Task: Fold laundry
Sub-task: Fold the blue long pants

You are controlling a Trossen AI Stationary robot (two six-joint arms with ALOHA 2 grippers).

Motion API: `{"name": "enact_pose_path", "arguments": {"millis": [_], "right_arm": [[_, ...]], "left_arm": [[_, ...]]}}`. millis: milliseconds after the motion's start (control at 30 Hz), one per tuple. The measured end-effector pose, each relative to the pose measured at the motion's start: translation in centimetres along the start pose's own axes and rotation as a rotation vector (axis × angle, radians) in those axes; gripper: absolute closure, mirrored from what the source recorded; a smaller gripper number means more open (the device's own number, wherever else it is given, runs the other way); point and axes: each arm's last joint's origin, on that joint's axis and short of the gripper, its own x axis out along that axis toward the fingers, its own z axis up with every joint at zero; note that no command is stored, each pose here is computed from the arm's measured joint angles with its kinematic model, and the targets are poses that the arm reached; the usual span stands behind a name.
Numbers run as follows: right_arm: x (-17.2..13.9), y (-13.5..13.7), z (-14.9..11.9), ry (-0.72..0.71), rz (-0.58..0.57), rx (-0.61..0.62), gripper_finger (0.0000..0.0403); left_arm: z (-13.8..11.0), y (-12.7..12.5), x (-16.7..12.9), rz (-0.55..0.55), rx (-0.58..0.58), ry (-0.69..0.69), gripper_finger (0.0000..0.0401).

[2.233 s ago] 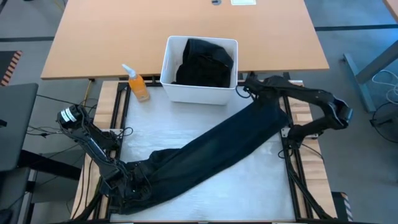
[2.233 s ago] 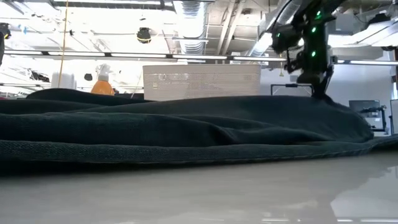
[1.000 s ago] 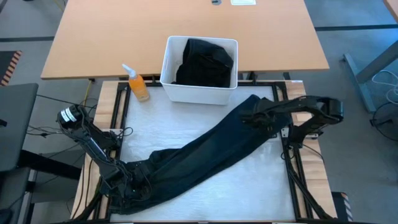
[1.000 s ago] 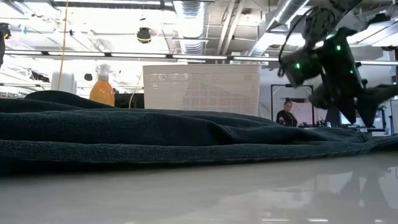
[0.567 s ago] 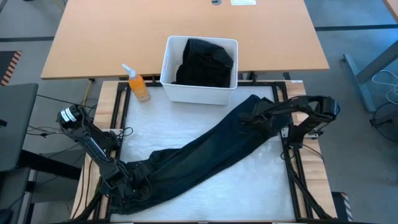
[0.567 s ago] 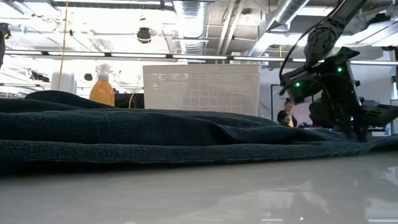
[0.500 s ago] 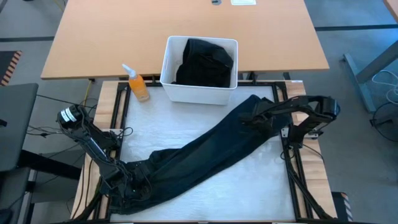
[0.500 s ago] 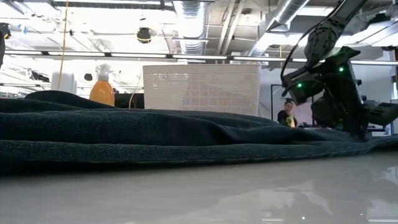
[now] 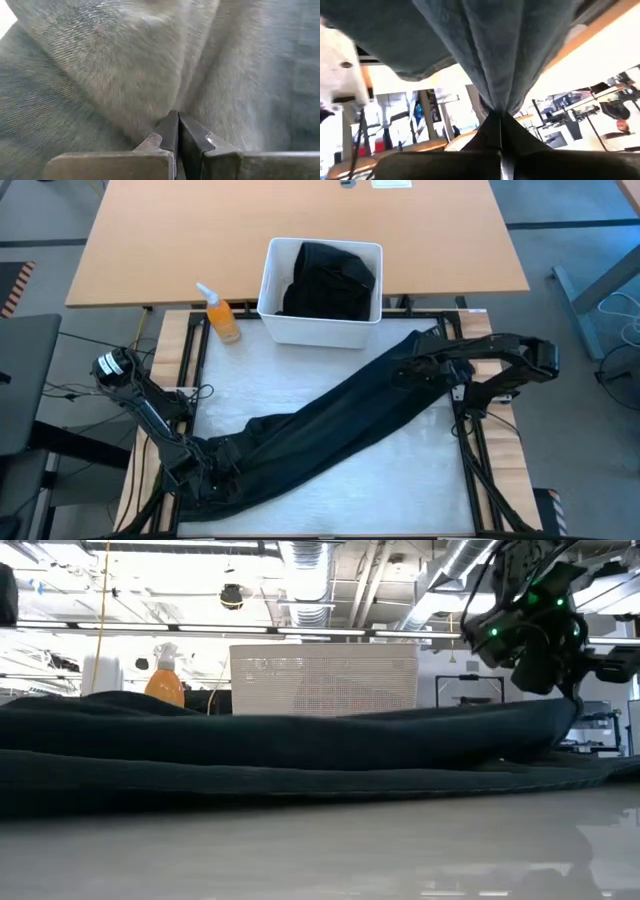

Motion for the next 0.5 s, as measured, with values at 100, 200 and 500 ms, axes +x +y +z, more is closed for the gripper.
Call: {"name": "enact_pose_path", "arguments": {"millis": [100,200,500], "right_arm": [[-0.6,0.0,-0.8,-0.013,-0.083,0.005,0.0394],[-1.1,0.1,-1.5,-0.010,-0.196,0.011,0.0394],[-0.4,0.1,-4.1,-0.058,-0.111,-0.164,0.0394]], "left_arm": [[0.9,-1.3,-1.3,-0.045,0.071,-0.075,0.0401],[1.9,-1.8,-2.6,-0.021,0.112,-0.131,0.0401],[3.6,-1.4,-2.9,0.100,0.126,-0.160,0.0401]]}}
